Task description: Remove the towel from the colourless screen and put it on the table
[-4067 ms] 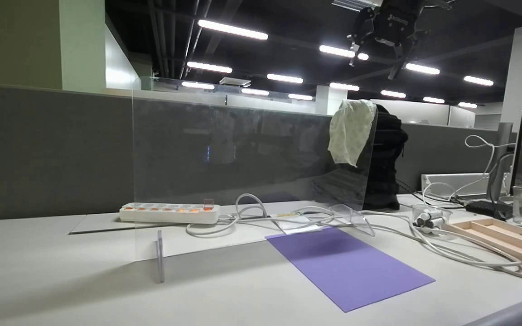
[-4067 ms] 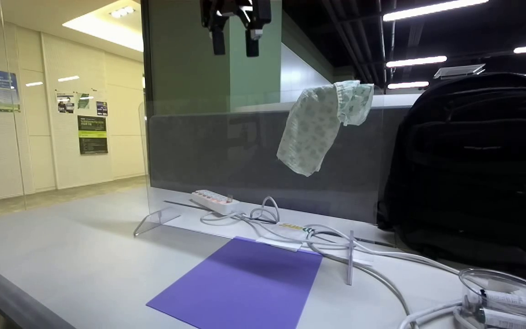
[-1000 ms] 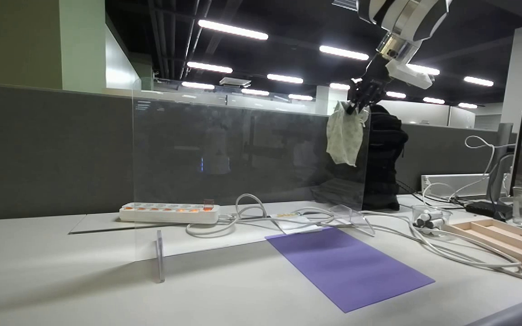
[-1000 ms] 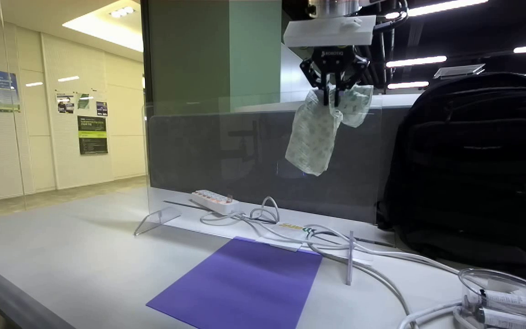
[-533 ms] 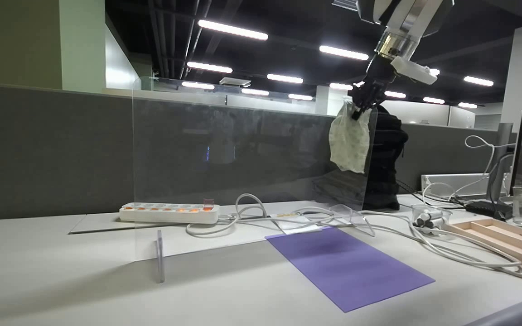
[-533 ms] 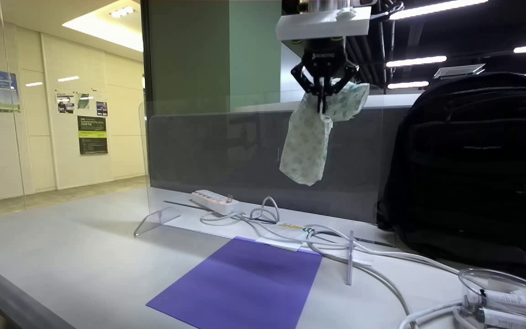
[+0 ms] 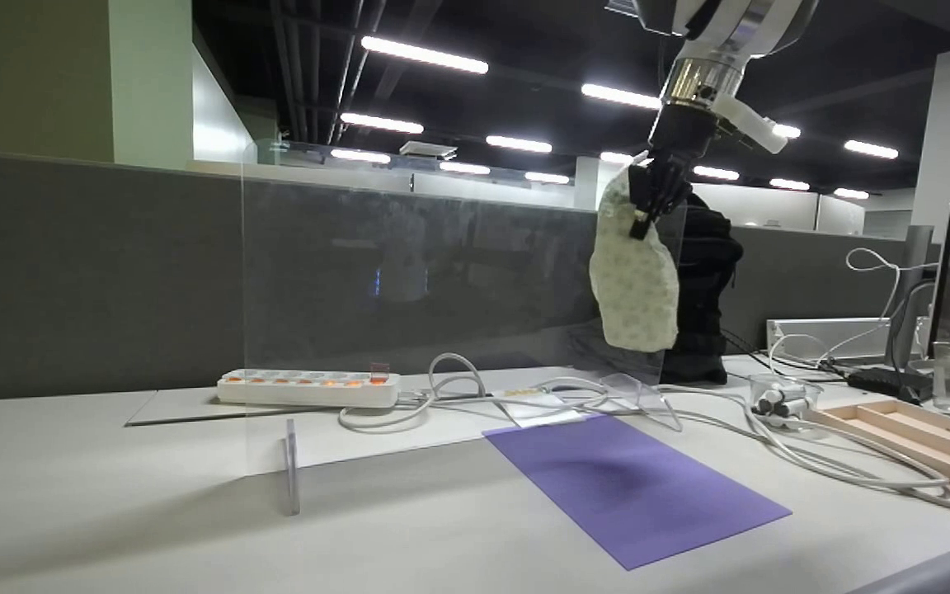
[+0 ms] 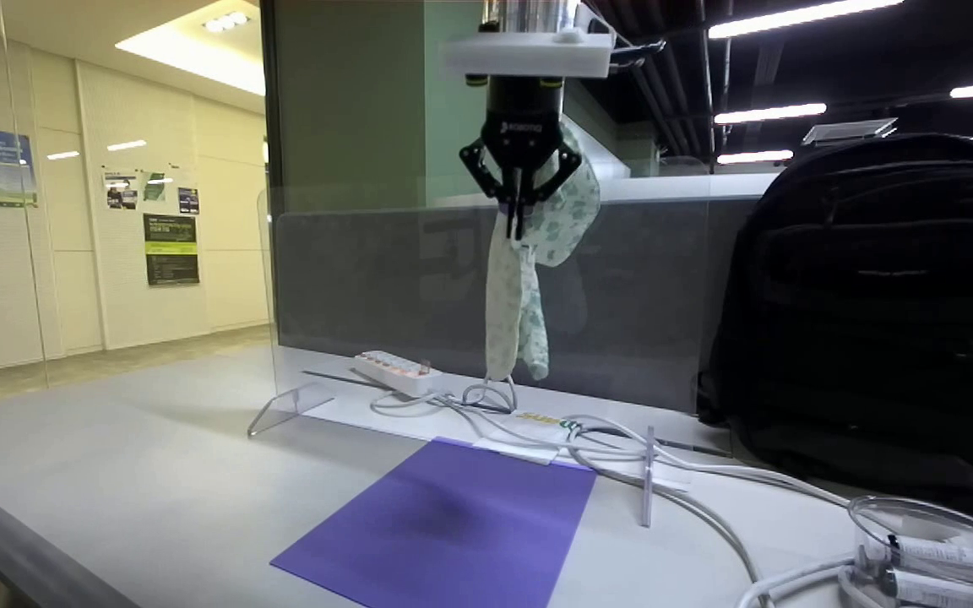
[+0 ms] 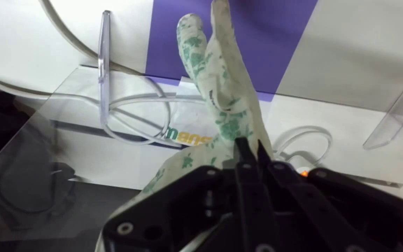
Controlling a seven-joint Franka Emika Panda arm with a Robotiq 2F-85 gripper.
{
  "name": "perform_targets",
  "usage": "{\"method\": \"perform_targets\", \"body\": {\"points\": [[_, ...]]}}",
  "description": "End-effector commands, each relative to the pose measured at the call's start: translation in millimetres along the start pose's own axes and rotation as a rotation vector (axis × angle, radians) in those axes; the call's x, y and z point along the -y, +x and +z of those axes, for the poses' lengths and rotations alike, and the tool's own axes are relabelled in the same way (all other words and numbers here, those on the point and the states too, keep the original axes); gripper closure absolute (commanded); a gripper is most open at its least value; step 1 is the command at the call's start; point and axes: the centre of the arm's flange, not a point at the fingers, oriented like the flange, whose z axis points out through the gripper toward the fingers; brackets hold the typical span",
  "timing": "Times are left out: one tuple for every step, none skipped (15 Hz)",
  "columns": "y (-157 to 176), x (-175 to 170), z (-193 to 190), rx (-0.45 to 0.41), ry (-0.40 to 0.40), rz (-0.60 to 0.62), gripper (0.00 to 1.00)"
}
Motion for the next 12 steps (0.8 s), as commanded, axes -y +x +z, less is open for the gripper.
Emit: {"method": "perform_targets", "body": {"points": [[-13,33,9,0.035,0.000,-0.041,0.99],[-14,40,13,0.035,-0.002,-0.045,0.99],[-14,46,18,0.037,-0.006,-0.055,0.99],[-14,51,22,0.038,-0.009,-0.059,0.99],[-14,57,27,0.042,-0.007,-0.059,0.99],[-14,62,32,0.048,-0.006,-0.062,0.99],[-14,67,38,0.058,-0.008,-0.060,0.72],[-15,72,43,0.064,-0.010,-0.055,0.71],[-16,76,46,0.073,-0.013,-0.058,0.64],[-18,79,49,0.080,-0.020,-0.049,0.58],[-20,83,52,0.090,-0.022,-0.044,0.52],[-22,85,54,0.094,-0.033,-0.037,0.44]]}}
